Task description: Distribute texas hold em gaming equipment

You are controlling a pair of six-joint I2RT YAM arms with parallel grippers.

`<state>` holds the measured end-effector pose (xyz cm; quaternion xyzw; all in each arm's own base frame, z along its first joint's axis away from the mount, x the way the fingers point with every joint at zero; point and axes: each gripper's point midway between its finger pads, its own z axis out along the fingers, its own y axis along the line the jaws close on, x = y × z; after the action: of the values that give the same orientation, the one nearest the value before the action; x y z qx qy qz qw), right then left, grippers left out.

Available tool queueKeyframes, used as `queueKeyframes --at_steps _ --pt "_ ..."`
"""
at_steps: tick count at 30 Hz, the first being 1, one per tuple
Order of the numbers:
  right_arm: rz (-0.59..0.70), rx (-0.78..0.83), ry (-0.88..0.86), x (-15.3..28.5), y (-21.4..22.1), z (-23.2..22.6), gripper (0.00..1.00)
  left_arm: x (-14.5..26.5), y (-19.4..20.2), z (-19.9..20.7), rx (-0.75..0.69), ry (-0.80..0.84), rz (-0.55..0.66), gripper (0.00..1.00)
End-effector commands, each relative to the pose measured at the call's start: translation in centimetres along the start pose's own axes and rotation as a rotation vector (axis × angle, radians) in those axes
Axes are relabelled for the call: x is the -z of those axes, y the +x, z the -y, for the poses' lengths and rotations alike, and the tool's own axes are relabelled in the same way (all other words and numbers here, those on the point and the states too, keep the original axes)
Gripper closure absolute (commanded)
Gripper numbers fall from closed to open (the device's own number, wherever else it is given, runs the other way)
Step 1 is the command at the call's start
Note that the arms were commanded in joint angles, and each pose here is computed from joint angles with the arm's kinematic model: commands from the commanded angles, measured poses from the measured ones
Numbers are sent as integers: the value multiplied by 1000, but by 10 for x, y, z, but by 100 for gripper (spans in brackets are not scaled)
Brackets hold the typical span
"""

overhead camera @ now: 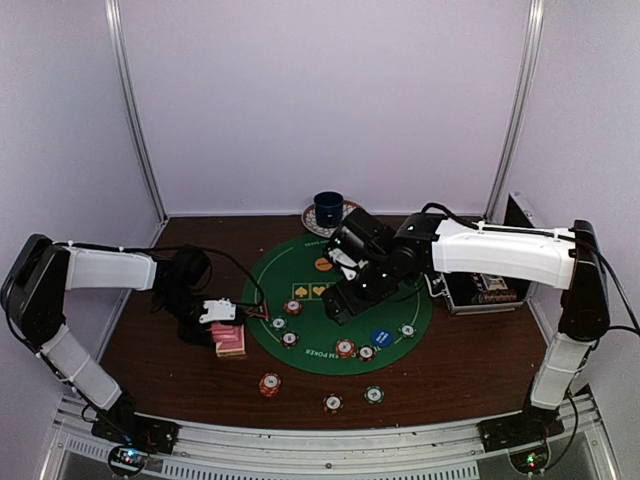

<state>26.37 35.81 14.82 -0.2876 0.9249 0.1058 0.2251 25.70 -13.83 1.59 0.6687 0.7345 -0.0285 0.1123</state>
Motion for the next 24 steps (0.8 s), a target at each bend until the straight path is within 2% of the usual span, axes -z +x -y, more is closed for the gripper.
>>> queueKeyframes --at_steps 1,3,6,13,16,24 --pt "34 -32 -28 12 -7 0 2 -6 2 3 -6 -14 -2 60" --pt "35 -36 -35 12 -8 -1 2 -3 1 1 -4 -29 7 68" --pt "37 -38 -50 11 -9 -3 2 1 0 1 -7 -37 8 72" --pt "45 -50 -97 9 -16 -12 3 13 0 0 -14 -56 1 70" --pt "42 -67 -127 7 -19 -18 3 17 -2 1 -17 -57 2 73" --pt "33 -166 -309 -6 -32 -47 3 34 -10 0 -13 -83 8 74"
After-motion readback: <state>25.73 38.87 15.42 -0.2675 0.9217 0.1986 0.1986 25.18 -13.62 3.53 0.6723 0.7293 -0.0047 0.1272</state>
